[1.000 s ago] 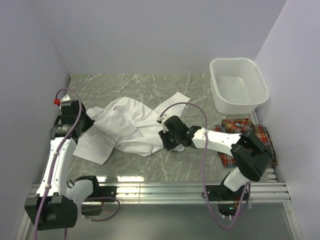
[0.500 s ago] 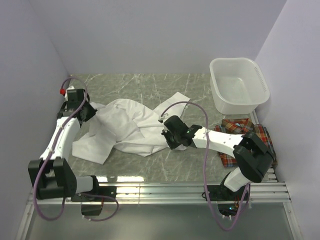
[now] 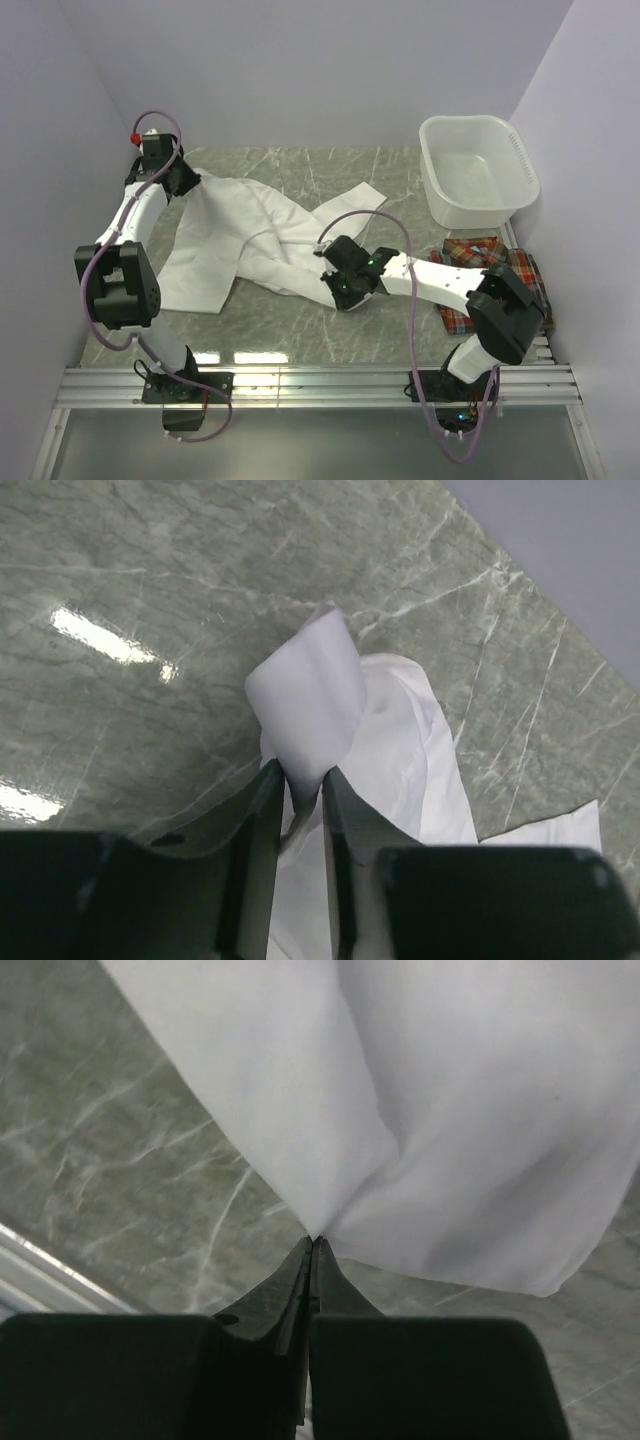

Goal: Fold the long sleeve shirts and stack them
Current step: Flatten the shirt out

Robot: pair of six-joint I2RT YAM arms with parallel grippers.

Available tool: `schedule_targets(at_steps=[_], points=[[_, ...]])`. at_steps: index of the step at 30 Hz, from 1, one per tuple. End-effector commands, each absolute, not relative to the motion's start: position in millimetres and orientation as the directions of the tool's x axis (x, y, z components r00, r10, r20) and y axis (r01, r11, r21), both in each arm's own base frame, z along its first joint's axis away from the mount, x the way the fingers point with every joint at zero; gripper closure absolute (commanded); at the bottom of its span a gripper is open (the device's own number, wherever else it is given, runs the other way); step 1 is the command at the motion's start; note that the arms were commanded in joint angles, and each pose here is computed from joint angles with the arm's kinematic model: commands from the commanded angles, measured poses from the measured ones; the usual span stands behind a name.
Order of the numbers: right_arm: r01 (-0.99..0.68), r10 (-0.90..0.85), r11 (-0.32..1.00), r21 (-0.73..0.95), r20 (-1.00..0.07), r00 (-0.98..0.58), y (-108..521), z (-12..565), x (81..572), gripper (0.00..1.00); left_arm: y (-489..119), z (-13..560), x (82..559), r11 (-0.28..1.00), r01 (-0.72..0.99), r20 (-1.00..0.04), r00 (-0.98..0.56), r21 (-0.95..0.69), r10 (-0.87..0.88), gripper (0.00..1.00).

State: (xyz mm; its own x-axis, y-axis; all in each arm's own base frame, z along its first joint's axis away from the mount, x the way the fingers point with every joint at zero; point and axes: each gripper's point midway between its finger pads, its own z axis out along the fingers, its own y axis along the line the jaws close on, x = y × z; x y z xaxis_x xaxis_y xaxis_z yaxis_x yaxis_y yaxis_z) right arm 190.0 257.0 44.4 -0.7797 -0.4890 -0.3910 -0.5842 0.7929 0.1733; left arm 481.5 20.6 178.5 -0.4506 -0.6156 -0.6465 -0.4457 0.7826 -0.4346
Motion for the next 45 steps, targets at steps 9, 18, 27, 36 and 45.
schedule_targets(at_steps=[9,18,27,36,45], points=[[-0.758,-0.716,0.568,0.32,-0.262,-0.647,288,47,112,0.73,51,171,396,0.752,-0.545,-0.69,-0.381,-0.371,-0.616,0.13],[-0.753,-0.599,0.619,0.226,-0.484,-0.638,305,87,165,0.42,85,98,348,0.689,-0.656,-0.606,-0.423,-0.309,-0.674,0.18],[-0.67,-0.405,0.682,0.293,-0.611,-0.68,294,106,197,0.42,76,54,358,0.744,-0.603,-0.539,-0.539,-0.289,-0.647,0.22],[-0.598,-0.295,0.727,0.337,-0.633,-0.716,278,99,214,0.43,60,37,368,0.784,-0.522,-0.501,-0.606,-0.336,-0.618,0.44],[-0.442,-0.149,0.851,0.282,-0.679,-0.719,255,106,272,0.44,62,65,329,0.697,-0.652,-0.455,-0.545,-0.298,-0.704,0.99]])
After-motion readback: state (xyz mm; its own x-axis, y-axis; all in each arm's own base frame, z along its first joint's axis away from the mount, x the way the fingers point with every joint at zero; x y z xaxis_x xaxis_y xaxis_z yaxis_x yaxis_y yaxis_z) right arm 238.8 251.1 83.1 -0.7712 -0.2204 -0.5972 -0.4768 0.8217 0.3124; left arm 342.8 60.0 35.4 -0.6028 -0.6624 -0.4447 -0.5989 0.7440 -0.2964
